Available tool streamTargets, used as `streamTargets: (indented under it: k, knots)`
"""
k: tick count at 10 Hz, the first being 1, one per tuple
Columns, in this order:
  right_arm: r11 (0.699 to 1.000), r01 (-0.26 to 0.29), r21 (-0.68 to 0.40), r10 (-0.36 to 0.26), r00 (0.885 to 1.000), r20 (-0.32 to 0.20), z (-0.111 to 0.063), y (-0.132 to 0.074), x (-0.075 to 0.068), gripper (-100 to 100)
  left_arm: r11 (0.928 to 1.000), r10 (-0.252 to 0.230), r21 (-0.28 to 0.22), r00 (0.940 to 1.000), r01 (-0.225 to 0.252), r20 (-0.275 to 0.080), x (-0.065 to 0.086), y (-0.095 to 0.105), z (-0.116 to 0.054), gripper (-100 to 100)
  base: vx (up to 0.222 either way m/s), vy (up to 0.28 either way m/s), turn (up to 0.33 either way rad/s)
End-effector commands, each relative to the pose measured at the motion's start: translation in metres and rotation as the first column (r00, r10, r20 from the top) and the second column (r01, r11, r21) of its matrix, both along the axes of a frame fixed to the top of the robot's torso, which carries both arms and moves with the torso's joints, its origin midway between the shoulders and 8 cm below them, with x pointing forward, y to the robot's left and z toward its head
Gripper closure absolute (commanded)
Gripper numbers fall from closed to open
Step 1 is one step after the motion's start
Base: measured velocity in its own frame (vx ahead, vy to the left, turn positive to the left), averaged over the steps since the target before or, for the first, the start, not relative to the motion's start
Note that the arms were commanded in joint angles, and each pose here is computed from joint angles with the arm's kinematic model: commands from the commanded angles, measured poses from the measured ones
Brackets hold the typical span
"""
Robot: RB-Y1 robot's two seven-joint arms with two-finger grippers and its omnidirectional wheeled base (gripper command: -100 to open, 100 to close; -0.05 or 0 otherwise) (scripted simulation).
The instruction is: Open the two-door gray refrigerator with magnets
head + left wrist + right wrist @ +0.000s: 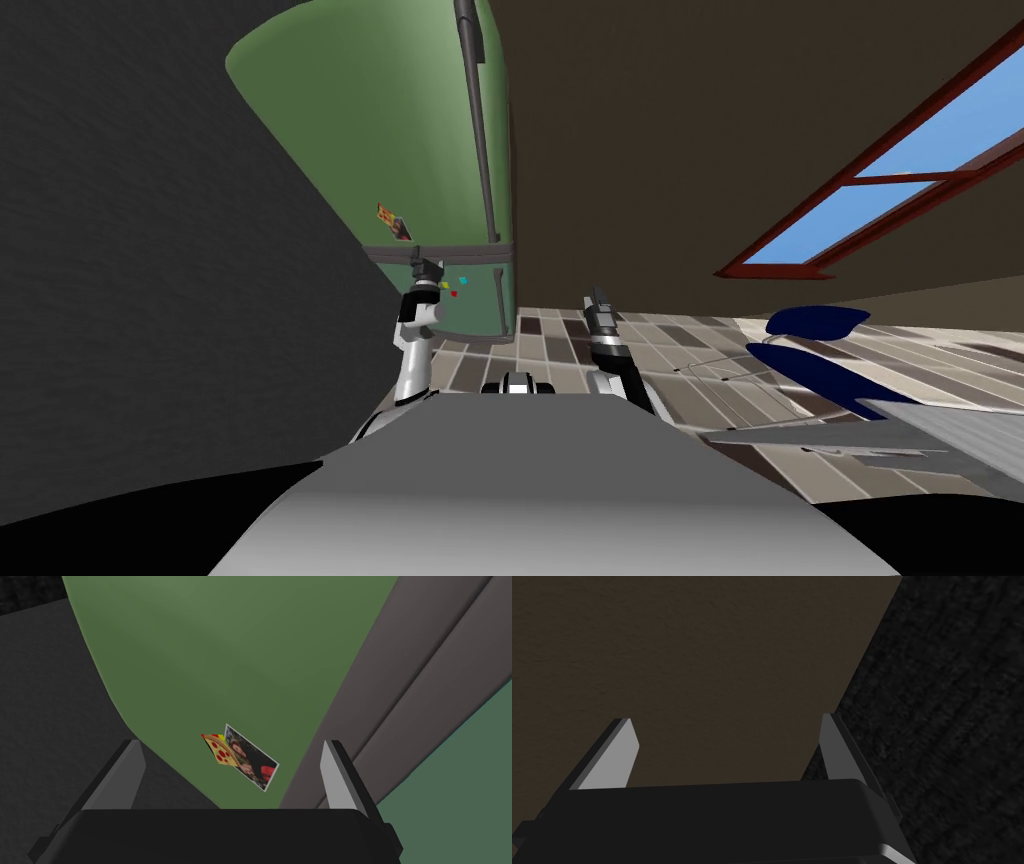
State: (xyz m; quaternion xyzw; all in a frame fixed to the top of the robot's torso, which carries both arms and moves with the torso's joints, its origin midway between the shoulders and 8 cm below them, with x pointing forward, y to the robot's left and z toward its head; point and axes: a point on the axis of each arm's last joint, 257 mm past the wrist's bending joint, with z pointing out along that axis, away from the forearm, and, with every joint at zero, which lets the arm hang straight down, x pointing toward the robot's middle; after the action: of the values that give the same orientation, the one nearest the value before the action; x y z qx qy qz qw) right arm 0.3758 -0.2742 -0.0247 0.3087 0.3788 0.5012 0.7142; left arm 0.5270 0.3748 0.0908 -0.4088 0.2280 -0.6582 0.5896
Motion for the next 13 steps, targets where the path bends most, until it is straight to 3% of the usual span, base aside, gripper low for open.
streamTargets:
  k: [1,2,3,4,5,6,7,8,9,10,12,13]
  knots:
    - [1.0,0.0,0.0,0.0,1.0,0.0,0.0,0.0,0.0,0,0.9985,-0.005,-0.055,0.9992,0.002,-0.04,0.019,0.012,0.0,-100,-0.006,-0.187,0.085]
    - [1.0,0.0,0.0,0.0,1.0,0.0,0.0,0.0,0.0,0,0.9984,-0.011,-0.057,0.9991,0.008,-0.04,0.021,0.009,0.004,-100,-0.003,-0.153,0.074]
    - [1.0,0.0,0.0,0.0,1.0,0.0,0.0,0.0,0.0,0,0.9956,-0.012,-0.094,0.9972,0.005,-0.074,0.032,0.019,-0.004,-100,0.03,-0.154,0.111]
    - [1.0,0.0,0.0,0.0,1.0,0.0,0.0,0.0,0.0,0,0.9954,-0.02,-0.095,0.9977,0.013,-0.065,0.034,0.016,0.004,-100,0.023,-0.122,0.06]
    - [1.0,0.0,0.0,0.0,1.0,0.0,0.0,0.0,0.0,0,0.9909,-0.028,-0.134,0.9949,0.014,-0.097,0.046,0.023,-0.002,-100,0.016,-0.157,0.091]
    - [1.0,0.0,0.0,0.0,1.0,0.0,0.0,0.0,0.0,0,0.9907,-0.032,-0.135,0.9954,0.02,-0.09,0.047,0.02,0.003,-100,0.018,-0.14,0.067]
    - [1.0,0.0,0.0,0.0,1.0,0.0,0.0,0.0,0.0,0,0.9844,-0.045,-0.174,0.9918,0.024,-0.119,0.059,0.026,-0.001,-100,0.025,-0.139,0.117]
    - [1.0,0.0,0.0,0.0,1.0,0.0,0.0,0.0,0.0,0,0.9843,-0.049,-0.174,0.9923,0.028,-0.114,0.06,0.024,0.003,-100,0.003,-0.118,0.049]
    - [1.0,0.0,0.0,0.0,1.0,0.0,0.0,0.0,0.0,0,0.9762,-0.065,-0.214,0.9872,0.032,-0.146,0.071,0.029,-0.003,-100,0.013,-0.148,0.085]
    - [1.0,0.0,0.0,0.0,1.0,0.0,0.0,0.0,0.0,0,0.9761,-0.068,-0.214,0.9882,0.038,-0.137,0.072,0.027,0.002,-100,0.006,-0.132,0.057]
    - [1.0,0.0,0.0,0.0,1.0,0.0,0.0,0.0,0.0,0,0.9563,-0.102,-0.289,0.9779,0.046,-0.182,0.092,0.033,-0.007,-100,0.021,-0.165,0.12]
    - [1.0,0.0,0.0,0.0,1.0,0.0,0.0,0.0,0.0,0,0.955,-0.116,-0.29,0.9771,0.06,-0.179,0.095,0.028,0.001,-100,0.011,-0.165,0.059]
